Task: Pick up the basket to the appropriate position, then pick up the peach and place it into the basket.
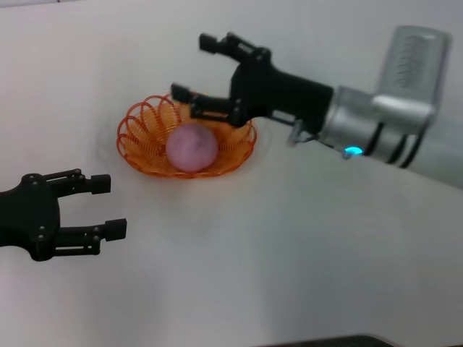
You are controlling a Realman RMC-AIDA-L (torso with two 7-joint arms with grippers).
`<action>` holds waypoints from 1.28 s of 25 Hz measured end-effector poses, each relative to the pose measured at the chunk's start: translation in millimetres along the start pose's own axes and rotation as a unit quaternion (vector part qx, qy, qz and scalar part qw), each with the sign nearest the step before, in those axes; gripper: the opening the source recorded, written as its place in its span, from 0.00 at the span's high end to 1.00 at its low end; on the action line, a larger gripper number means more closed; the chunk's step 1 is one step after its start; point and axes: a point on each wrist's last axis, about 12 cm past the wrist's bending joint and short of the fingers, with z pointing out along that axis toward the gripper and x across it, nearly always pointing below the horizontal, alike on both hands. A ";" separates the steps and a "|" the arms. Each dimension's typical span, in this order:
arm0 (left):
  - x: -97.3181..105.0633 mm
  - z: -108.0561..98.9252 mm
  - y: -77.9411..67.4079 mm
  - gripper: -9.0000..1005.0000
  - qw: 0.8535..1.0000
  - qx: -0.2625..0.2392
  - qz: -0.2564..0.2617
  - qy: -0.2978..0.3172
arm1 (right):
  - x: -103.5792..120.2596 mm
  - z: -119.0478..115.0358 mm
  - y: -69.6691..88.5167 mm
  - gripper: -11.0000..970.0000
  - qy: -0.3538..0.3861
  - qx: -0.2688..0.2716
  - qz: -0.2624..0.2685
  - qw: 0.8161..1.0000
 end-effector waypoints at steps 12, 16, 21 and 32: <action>-2.2 -4.1 1.1 0.16 1.000 -0.010 0.004 -0.011 | -90.5 -57.4 -40.2 0.02 0.106 -0.160 0.124 0.973; -2.4 -4.4 0.8 0.16 1.000 -0.010 0.004 -0.011 | -99.6 -71.6 -44.1 0.03 0.247 -0.180 0.127 0.944; -1.3 -6.1 1.4 0.16 1.000 -0.017 0.003 -0.017 | -86.6 -90.2 -43.3 0.03 0.294 -0.164 0.100 0.936; 2.2 -8.9 0.2 0.16 0.999 -0.034 0.010 -0.040 | -29.7 -151.4 -21.6 0.03 0.152 -0.043 0.073 0.985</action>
